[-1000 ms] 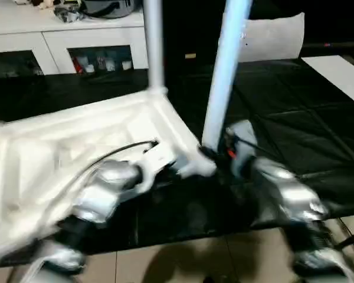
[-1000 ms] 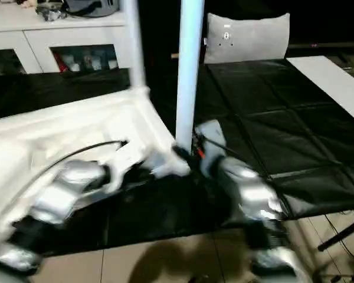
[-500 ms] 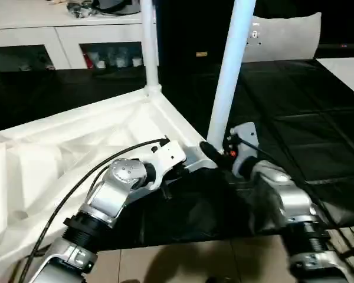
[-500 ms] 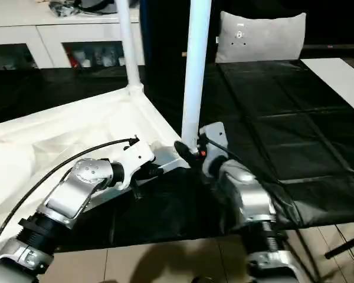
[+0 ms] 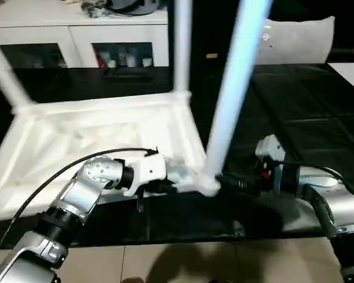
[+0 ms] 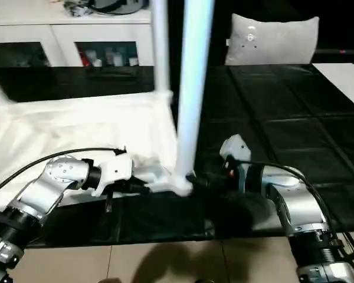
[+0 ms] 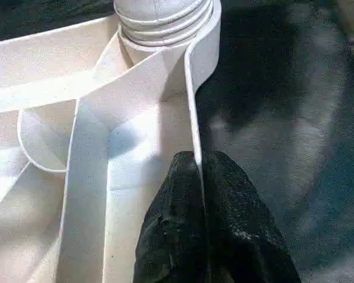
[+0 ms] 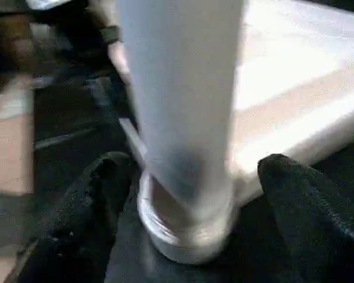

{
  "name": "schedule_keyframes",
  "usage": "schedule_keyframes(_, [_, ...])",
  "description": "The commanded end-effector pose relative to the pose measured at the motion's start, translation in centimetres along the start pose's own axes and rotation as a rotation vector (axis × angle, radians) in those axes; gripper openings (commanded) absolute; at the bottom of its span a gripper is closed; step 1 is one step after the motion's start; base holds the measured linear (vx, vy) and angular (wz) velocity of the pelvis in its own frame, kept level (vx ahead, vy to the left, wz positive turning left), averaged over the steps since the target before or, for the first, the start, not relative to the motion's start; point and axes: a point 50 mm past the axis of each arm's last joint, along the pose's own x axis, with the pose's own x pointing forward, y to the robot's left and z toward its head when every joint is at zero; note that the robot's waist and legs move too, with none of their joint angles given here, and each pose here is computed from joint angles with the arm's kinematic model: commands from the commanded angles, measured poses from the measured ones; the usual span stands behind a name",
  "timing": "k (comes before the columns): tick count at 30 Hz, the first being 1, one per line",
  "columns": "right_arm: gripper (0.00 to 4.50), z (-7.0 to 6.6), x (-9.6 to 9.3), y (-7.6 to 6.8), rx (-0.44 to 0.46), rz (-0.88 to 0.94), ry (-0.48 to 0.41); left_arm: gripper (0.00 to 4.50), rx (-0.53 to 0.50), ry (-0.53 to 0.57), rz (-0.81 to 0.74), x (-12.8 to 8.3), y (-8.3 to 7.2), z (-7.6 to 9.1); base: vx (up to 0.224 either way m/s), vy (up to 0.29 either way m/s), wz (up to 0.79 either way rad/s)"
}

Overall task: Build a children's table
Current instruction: Rotate leg to tighten

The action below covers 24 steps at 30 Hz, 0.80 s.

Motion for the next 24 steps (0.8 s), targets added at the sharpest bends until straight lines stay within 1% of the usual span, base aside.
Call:
schedule_keyframes(1, [3.38,1.0,0.1,0.5,-0.004,0.099,-0.009,0.00,0.083,-0.010,-0.086,0.3,-0.1,1.1,0.000,0.000,0.00])
schedule_keyframes(2, [3.26,1.0,0.1,0.6,-0.001,0.121,-0.006,0.00,0.089,-0.014,-0.097,0.3,-0.2,1.1,0.000,0.000,0.00])
schedule_keyframes(3, [3.26,0.9,0.2,0.8,0.008,0.142,0.002,0.00,0.093,-0.016,-0.105,0.3,-0.2,1.2,0.000,0.000,0.00])
schedule_keyframes(6, [2.96,0.7,0.6,0.9,0.023,0.177,0.023,0.00,0.100,-0.019,-0.116,0.3,-0.3,1.1,0.000,0.000,0.00])
schedule_keyframes(8, [2.96,0.6,0.8,1.0,0.025,0.197,0.036,0.00,0.105,-0.020,-0.123,0.3,-0.3,1.0,0.000,0.000,0.00])
schedule_keyframes(9, [2.71,0.5,1.0,1.0,0.026,0.207,0.041,0.00,0.109,-0.019,-0.127,0.4,-0.4,1.0,0.000,0.000,0.00])
schedule_keyframes(12, [2.55,0.4,1.0,1.1,0.028,0.218,0.048,0.00,0.112,-0.019,-0.133,0.3,-0.5,0.8,0.000,0.000,0.00])
schedule_keyframes(15, [2.20,0.4,1.0,1.1,0.032,0.222,0.047,0.00,0.110,-0.017,-0.135,0.2,-0.6,0.7,0.000,0.000,0.00])
schedule_keyframes(18, [2.04,0.4,1.0,1.3,0.044,0.234,0.042,0.00,0.090,-0.028,-0.131,0.1,-0.7,0.7,0.000,0.000,0.00])
schedule_keyframes(20, [2.03,0.3,1.1,1.5,0.051,0.230,0.034,0.00,0.070,-0.045,-0.119,0.1,-0.7,0.8,0.000,0.000,0.00])
schedule_keyframes(22, [2.01,0.2,1.7,1.4,0.078,0.156,0.001,0.00,0.009,-0.078,-0.061,0.3,-0.4,1.3,0.000,0.000,0.00])
schedule_keyframes(24, [1.99,0.1,2.1,1.4,0.103,0.101,-0.011,0.00,-0.019,-0.102,-0.027,0.5,-0.3,1.7,0.000,0.000,0.00])
